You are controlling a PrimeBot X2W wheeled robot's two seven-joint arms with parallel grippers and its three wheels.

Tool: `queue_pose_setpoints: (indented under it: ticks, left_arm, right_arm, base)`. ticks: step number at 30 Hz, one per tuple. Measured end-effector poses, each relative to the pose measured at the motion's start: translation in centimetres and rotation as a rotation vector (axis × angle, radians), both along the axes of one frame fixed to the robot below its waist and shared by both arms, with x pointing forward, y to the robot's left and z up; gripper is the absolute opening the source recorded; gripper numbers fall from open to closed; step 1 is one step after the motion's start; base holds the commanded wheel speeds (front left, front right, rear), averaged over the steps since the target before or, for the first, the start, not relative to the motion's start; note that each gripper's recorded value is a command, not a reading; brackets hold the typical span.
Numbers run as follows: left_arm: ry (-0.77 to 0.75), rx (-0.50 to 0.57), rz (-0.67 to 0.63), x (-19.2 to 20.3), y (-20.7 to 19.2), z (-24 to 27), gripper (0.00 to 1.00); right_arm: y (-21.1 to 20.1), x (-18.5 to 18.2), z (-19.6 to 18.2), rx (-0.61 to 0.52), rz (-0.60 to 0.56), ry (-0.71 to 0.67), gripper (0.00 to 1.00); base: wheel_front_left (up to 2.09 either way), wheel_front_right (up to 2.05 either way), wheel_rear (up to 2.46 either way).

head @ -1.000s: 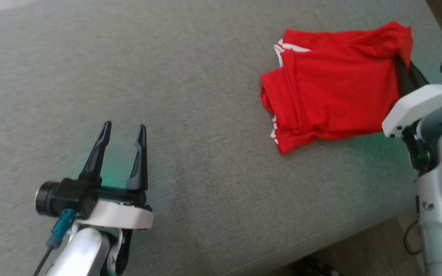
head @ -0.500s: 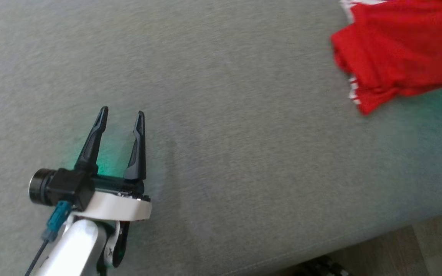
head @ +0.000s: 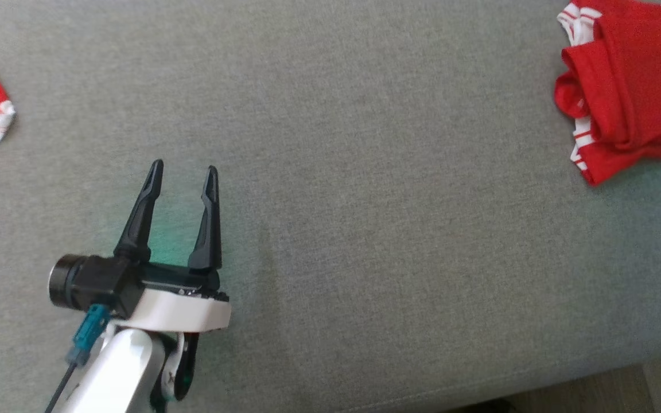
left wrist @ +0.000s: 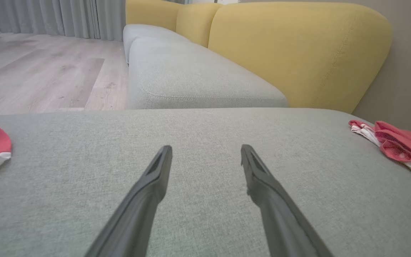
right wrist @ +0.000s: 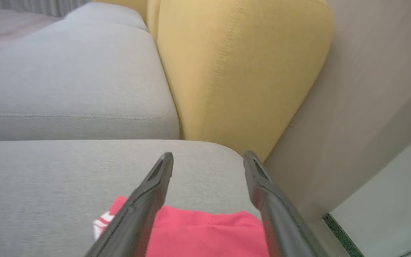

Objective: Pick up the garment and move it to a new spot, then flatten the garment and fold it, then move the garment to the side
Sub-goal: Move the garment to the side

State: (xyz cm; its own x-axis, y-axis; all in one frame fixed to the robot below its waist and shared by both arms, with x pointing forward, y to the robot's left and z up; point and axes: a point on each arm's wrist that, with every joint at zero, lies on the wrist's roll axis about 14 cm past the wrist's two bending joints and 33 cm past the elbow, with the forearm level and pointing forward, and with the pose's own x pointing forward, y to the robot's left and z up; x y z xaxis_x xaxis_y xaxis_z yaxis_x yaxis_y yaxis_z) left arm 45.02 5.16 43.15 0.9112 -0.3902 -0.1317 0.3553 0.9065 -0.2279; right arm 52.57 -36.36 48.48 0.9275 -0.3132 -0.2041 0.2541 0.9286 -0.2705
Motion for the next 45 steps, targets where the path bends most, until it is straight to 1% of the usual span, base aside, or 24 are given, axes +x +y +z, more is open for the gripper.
queue_pose_setpoints:
  ticks: [6, 9, 12, 18, 23, 28, 32, 37, 45]
  left_arm:
    - [-0.042, -0.020, 0.044, -0.6, 1.0, 2.0, 1.00]
    - [-0.070, -0.030, 0.077, -1.2, 1.8, 3.3, 1.00]
    - [-0.076, -0.040, 0.125, -2.2, 3.1, 4.0, 1.00]
    - [-0.073, -0.030, 0.225, -5.3, 6.3, 4.6, 1.00]
    - [-0.059, -0.029, 0.307, -8.1, 8.7, 4.4, 1.00]
    - [-0.047, -0.030, 0.350, -10.9, 10.0, 4.0, 1.00]
    - [-0.049, -0.033, 0.379, -12.3, 10.8, 4.1, 1.00]
    - [-0.043, -0.038, 0.382, -13.1, 10.8, 3.9, 1.00]
    - [-0.039, -0.045, 0.374, -13.2, 10.5, 3.7, 1.00]
  right_arm:
    - [4.6, 1.2, 2.9, 0.027, 0.117, -0.089, 1.00]
    - [7.1, 1.2, 4.3, 0.045, 0.175, -0.130, 1.00]
    - [9.3, 0.0, 4.1, 0.079, 0.214, -0.138, 1.00]
    - [14.1, -3.4, 2.7, 0.173, 0.280, -0.142, 1.00]
    - [15.6, -7.0, 1.5, 0.212, 0.288, -0.152, 1.00]
    - [17.0, -11.0, 0.0, 0.230, 0.307, -0.134, 1.00]
    - [18.5, -13.1, -0.5, 0.285, 0.344, -0.131, 1.00]
    - [20.6, -14.7, -0.5, 0.324, 0.401, -0.126, 1.00]
    - [21.6, -15.5, -0.7, 0.350, 0.427, -0.120, 1.00]
  base:
    - [0.00, 0.00, 0.00]
    - [0.00, 0.00, 0.00]
    - [0.00, 0.00, 0.00]
    - [0.00, 0.00, 0.00]
    - [0.00, 0.00, 0.00]
    - [0.00, 0.00, 0.00]
    - [0.00, 0.00, 0.00]
    - [0.00, 0.00, 0.00]
    - [0.00, 0.00, 0.00]
